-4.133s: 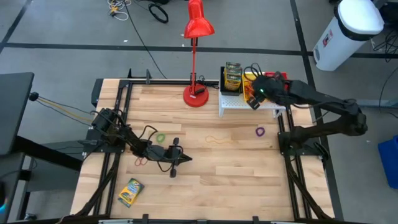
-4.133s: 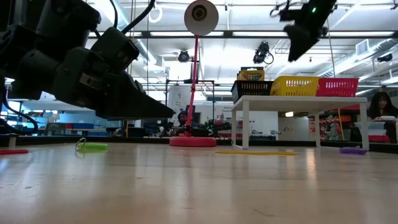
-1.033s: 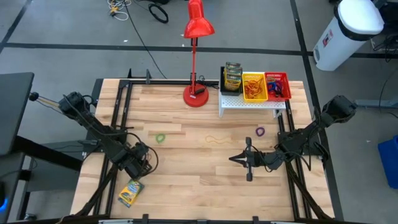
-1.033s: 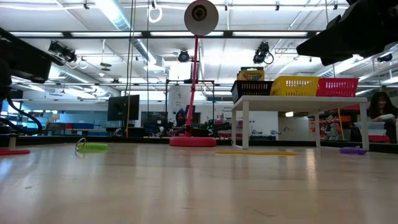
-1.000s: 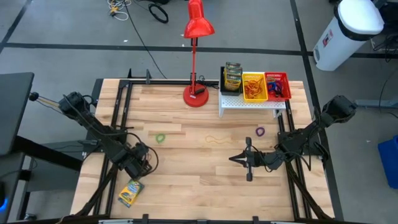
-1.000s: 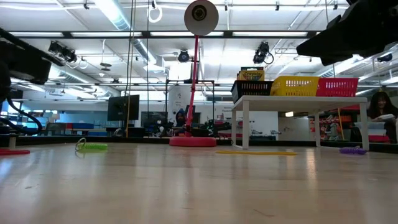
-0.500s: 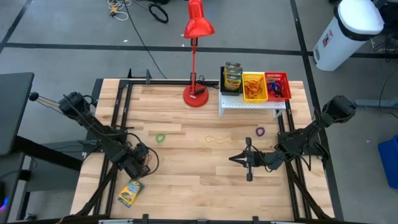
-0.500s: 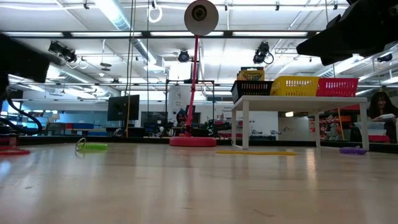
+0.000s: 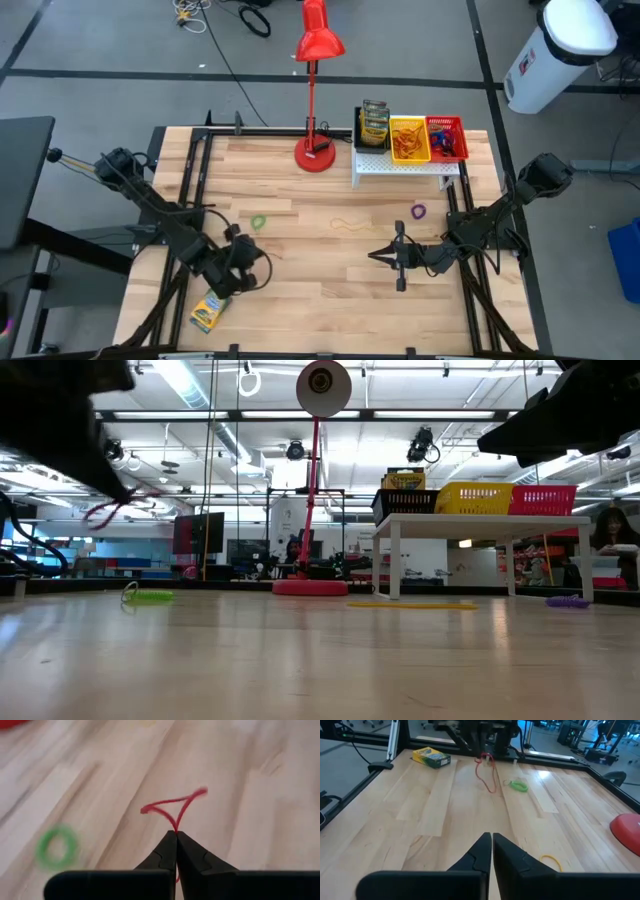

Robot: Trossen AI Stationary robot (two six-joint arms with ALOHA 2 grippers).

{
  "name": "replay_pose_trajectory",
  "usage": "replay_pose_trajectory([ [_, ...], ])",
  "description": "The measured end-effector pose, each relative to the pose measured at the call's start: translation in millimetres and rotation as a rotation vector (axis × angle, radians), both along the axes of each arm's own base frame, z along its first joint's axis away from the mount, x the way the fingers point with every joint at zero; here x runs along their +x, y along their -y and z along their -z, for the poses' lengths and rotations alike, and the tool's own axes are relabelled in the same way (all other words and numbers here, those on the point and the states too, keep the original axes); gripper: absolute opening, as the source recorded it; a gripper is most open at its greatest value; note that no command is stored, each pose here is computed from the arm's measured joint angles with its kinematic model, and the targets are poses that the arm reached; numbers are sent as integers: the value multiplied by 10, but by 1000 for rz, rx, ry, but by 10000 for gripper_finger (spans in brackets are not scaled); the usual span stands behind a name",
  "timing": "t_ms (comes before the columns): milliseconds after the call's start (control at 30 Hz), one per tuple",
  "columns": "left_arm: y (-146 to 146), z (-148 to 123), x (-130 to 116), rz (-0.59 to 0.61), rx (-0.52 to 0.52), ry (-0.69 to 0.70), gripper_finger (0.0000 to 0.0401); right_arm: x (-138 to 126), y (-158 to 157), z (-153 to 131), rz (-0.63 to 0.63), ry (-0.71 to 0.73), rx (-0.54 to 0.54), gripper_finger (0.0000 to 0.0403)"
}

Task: Pick & Place Office Desk Supplies
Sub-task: Put the red rubber band into the yellow bin

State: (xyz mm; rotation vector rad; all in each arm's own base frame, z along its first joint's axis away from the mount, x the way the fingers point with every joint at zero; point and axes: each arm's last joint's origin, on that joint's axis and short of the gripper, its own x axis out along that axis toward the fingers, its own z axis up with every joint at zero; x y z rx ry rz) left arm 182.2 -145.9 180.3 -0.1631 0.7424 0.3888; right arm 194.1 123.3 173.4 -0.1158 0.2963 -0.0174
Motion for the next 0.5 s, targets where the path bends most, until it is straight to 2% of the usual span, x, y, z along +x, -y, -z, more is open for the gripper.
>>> replay_pose_trajectory([
  [167,-27,-5,206,149,65,110,5,0,0,1,0,-1,-1,22],
  [300,-215,74,379,267,92,204,5,0,1,1,1,-1,0,17],
  [500,-652,-44,710,484,46,535,5,69,26,17,53,33,31,31],
])
